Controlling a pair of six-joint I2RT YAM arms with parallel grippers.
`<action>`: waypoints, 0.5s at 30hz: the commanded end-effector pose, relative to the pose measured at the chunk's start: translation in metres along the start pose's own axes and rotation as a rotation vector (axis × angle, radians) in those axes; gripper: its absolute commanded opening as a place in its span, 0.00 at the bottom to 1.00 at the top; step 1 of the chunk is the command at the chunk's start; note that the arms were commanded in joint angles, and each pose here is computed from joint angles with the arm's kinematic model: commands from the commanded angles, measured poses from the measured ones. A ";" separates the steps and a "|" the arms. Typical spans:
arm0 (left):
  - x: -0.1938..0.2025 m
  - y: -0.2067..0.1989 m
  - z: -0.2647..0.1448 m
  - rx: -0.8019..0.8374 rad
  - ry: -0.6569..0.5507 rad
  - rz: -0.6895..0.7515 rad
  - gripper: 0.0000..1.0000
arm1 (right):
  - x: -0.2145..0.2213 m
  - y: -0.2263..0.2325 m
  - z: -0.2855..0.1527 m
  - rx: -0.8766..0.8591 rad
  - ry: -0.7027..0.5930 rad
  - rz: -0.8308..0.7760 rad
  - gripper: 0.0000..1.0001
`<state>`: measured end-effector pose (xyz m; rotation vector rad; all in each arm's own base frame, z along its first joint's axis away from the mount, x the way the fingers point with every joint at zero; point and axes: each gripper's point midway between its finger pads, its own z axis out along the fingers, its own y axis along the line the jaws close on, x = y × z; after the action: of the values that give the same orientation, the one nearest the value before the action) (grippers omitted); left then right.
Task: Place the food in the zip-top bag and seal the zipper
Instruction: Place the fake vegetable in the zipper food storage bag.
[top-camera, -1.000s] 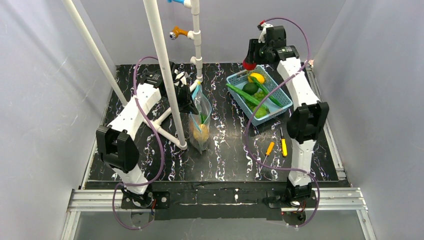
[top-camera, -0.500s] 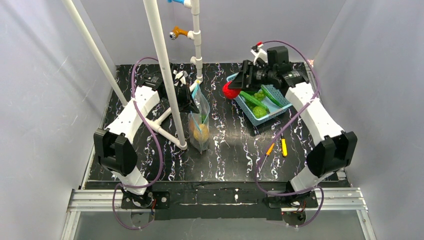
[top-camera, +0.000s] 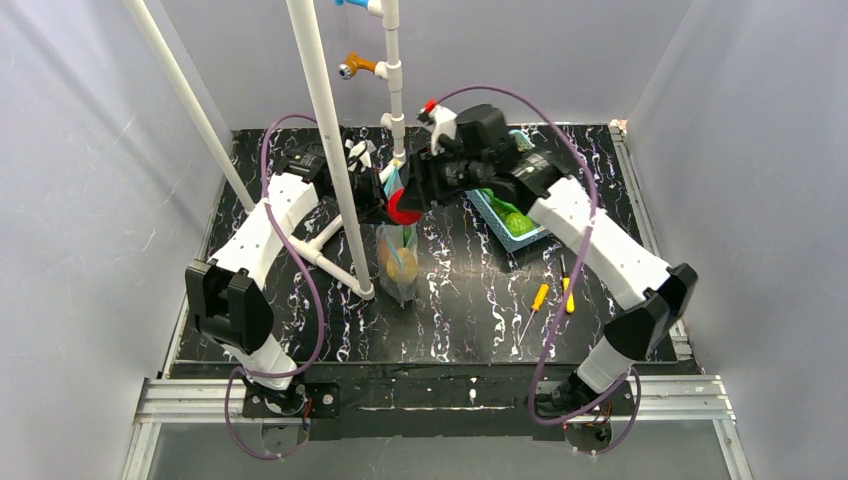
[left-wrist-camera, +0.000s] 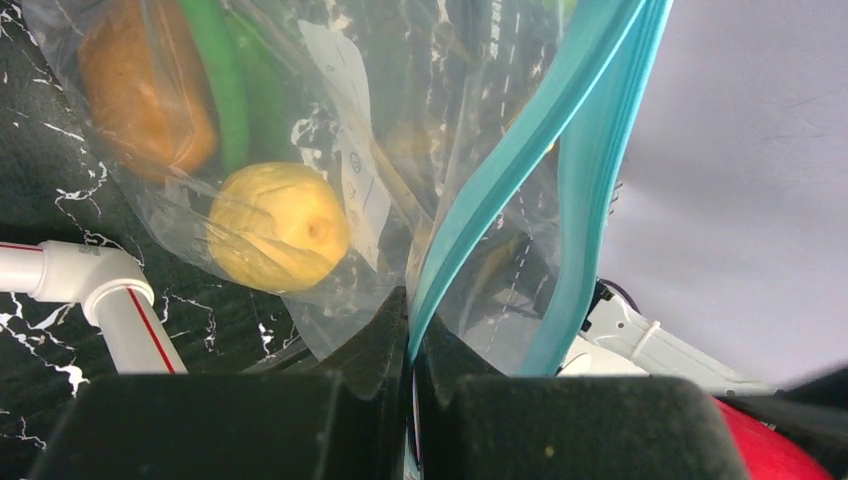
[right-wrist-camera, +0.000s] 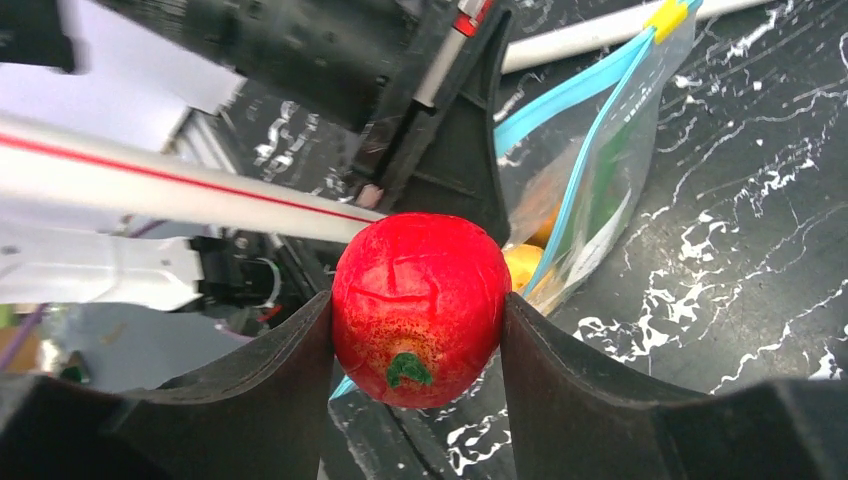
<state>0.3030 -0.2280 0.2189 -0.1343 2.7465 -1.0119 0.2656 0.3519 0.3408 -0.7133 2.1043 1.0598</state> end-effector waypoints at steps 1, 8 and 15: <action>0.011 -0.015 -0.021 0.051 -0.019 0.026 0.00 | 0.012 -0.032 0.029 0.179 0.054 -0.089 0.26; 0.011 -0.018 -0.027 0.050 -0.031 0.039 0.00 | 0.009 -0.079 0.034 0.414 0.023 -0.102 0.28; 0.012 -0.023 -0.032 0.061 -0.029 0.049 0.00 | 0.000 -0.070 0.051 0.398 0.005 -0.120 0.46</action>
<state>0.2968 -0.2261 0.2289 -0.1208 2.7238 -1.0184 0.3257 0.3291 0.2560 -0.6182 2.2591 0.4473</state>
